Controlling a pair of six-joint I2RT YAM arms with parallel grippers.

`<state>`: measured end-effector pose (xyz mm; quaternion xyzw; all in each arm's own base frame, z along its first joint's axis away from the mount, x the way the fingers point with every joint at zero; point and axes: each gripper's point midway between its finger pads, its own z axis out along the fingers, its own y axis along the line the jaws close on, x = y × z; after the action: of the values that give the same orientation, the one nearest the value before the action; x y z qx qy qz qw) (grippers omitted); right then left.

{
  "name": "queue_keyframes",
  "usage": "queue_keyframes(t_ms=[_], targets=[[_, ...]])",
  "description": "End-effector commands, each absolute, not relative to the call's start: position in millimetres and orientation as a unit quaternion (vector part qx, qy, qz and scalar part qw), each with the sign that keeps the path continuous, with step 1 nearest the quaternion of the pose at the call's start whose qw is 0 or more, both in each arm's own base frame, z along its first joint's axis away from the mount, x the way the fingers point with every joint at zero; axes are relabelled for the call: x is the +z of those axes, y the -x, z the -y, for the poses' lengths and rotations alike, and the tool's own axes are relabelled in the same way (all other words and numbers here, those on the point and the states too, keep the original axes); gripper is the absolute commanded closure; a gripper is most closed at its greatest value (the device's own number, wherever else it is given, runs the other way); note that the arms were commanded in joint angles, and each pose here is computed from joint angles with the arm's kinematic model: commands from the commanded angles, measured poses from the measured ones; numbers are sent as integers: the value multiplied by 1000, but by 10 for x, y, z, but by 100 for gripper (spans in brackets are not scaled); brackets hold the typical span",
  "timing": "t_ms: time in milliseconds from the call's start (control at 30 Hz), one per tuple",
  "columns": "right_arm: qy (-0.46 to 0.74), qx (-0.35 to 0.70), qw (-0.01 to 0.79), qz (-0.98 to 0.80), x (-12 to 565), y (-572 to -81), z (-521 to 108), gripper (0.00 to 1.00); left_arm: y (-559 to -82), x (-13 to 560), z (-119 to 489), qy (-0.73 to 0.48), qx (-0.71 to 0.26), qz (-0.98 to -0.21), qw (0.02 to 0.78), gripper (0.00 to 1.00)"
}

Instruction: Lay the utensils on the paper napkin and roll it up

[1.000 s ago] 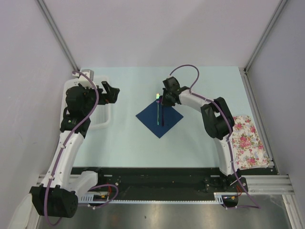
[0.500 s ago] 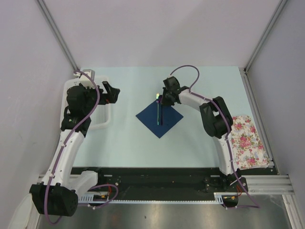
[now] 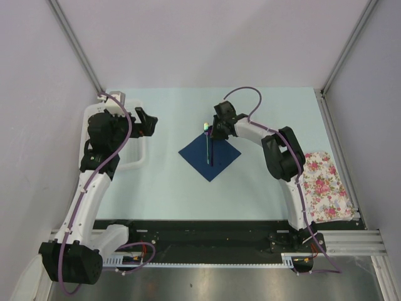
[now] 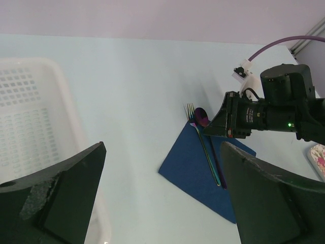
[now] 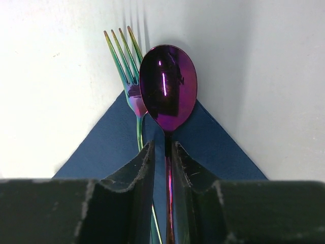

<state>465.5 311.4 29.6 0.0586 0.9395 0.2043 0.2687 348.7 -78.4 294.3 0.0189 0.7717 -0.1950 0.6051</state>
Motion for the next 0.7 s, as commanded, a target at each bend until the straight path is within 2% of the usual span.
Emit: queue_keyframes(t_ms=[0, 67, 133, 267, 300, 467, 500, 567, 600, 667], targets=[[-68, 222, 289, -929, 505, -4798, -3144, 75, -3479, 2915, 822, -38, -195, -775, 600, 0], [-65, 228, 290, -927, 584, -4800, -3130, 74, -3458, 2884, 866, -60, -198, -780, 591, 0], [-62, 238, 305, -920, 800, -4830, -3084, 63, -3397, 2809, 935, -116, -188, -785, 578, 0], [-42, 265, 317, -910, 1170, -4798, -3017, 58, -3230, 2595, 1090, -225, -172, -775, 564, 0], [-38, 271, 319, -907, 1241, -4788, -3007, 54, -3175, 2571, 1119, -253, -166, -767, 566, 0], [50, 317, 313, -894, 1577, -4524, -2970, 51, -2823, 2161, 1509, -432, -144, -698, 553, 0], [64, 318, 308, -894, 1576, -4473, -2953, 44, -2748, 2115, 1611, -459, -153, -682, 548, 0], [104, 331, 287, -893, 1564, -4301, -2893, 40, -2587, 1936, 1846, -519, -164, -651, 529, 0], [109, 335, 278, -893, 1543, -4247, -2853, 31, -2580, 1906, 1919, -532, -164, -639, 531, 0], [128, 354, 250, -892, 1444, -4062, -2797, 20, -2493, 1726, 2099, -561, -176, -624, 514, 0]])
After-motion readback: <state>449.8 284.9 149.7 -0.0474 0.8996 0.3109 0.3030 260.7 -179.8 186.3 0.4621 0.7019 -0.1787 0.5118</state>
